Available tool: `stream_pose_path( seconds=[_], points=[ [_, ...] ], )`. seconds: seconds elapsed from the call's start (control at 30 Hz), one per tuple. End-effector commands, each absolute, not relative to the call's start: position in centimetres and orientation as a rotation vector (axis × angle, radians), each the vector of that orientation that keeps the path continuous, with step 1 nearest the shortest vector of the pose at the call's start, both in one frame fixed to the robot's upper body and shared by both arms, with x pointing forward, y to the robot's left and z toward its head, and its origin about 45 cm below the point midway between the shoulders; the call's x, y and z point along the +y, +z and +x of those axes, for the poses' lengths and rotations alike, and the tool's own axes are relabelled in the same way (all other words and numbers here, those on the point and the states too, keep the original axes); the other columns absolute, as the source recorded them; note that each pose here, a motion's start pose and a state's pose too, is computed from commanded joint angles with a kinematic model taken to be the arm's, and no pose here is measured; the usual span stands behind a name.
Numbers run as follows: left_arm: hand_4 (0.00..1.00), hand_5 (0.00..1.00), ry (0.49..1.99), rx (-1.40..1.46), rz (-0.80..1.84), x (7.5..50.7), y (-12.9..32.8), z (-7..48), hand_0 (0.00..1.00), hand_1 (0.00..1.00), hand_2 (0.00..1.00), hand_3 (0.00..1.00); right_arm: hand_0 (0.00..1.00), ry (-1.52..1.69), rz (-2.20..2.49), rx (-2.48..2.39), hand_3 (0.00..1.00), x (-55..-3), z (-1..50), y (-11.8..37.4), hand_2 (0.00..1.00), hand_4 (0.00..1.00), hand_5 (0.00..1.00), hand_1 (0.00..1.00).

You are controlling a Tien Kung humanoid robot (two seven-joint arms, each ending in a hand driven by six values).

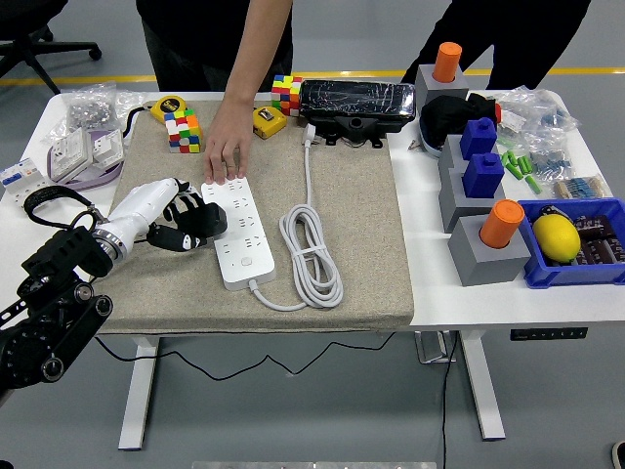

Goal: Pick up the plug,place it near the board,insert it into the board,press the button

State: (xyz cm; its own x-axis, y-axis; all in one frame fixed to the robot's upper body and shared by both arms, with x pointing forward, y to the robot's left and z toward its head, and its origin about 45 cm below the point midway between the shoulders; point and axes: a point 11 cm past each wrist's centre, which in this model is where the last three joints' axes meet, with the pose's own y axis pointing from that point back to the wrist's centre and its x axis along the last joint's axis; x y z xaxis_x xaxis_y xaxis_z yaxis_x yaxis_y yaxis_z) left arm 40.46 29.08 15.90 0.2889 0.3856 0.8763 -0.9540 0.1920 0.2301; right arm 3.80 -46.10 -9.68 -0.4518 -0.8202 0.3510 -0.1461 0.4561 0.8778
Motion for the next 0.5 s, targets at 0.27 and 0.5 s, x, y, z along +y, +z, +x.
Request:
stream_pose_path(
  seconds=[0.27,0.5],
  points=[
    [0.757,0.002,1.064,-0.787,0.929,29.1,16.05,40.64,0.382,0.455,0.342,0.512,0.828,-1.026,0.814,-1.884,0.806,-46.21,3.96,-9.62,0.789,0.998,0.998,0.803],
    [0.757,0.002,1.051,-0.78,0.931,28.91,15.86,40.59,0.381,0.461,0.343,0.512,0.829,-1.027,0.812,-1.885,0.806,-46.25,3.9,-9.61,0.789,0.998,0.998,0.803]
  ],
)
